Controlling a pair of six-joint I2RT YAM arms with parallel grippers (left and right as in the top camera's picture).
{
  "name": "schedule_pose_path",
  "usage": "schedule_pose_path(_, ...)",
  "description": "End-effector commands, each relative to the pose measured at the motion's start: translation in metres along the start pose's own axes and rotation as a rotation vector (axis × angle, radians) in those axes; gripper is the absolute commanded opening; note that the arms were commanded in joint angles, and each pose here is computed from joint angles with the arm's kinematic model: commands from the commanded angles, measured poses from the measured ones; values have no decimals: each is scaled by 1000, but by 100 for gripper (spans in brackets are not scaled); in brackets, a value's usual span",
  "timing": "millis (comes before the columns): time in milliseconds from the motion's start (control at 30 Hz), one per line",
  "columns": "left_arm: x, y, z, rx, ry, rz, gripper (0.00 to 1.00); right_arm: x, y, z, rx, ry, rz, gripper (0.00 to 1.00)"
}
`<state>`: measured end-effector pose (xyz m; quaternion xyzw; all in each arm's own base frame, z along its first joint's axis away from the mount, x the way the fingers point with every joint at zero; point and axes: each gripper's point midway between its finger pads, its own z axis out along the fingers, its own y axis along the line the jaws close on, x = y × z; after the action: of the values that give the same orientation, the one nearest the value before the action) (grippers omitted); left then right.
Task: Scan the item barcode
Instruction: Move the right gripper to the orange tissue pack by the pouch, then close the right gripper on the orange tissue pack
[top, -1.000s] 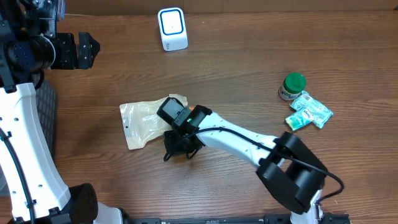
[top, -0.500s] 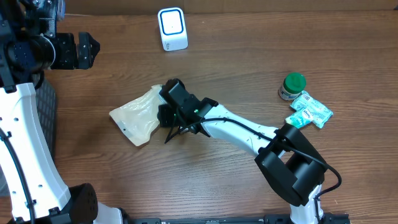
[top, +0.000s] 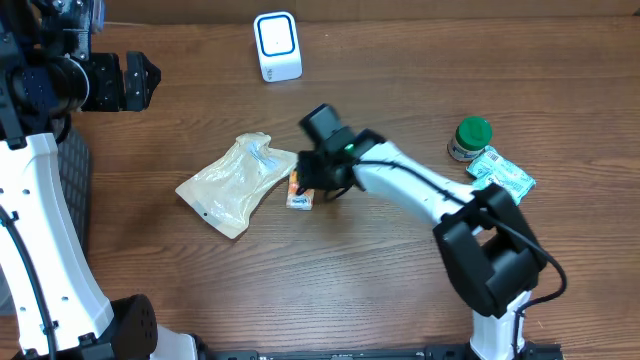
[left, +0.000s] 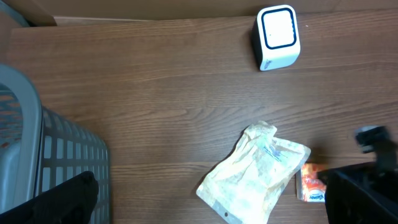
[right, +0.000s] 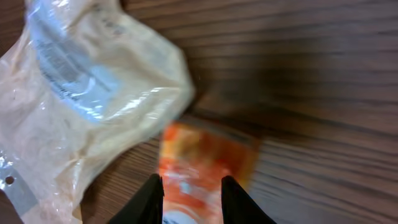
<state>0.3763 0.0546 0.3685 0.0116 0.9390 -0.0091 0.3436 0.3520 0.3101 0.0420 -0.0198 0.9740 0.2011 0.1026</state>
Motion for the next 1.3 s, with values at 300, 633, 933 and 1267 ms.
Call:
schedule_pose_path(300, -1, -1, -2, 8, -7, 13, 99, 23, 48, -7, -128, 57, -42, 6)
schedule_pose_path(633, -1, 0, -2, 7, -7, 11, 99, 46, 36, 35, -53, 126, 38, 4)
schedule_pose_path(933, -1, 0, -2, 7, -7, 11, 99, 33, -10, 22, 29, 163, 146, 4)
schedule_pose_path(1267, -1, -1, -2, 8, -7, 12, 99, -14, -75, -12, 132, 63, 203, 4)
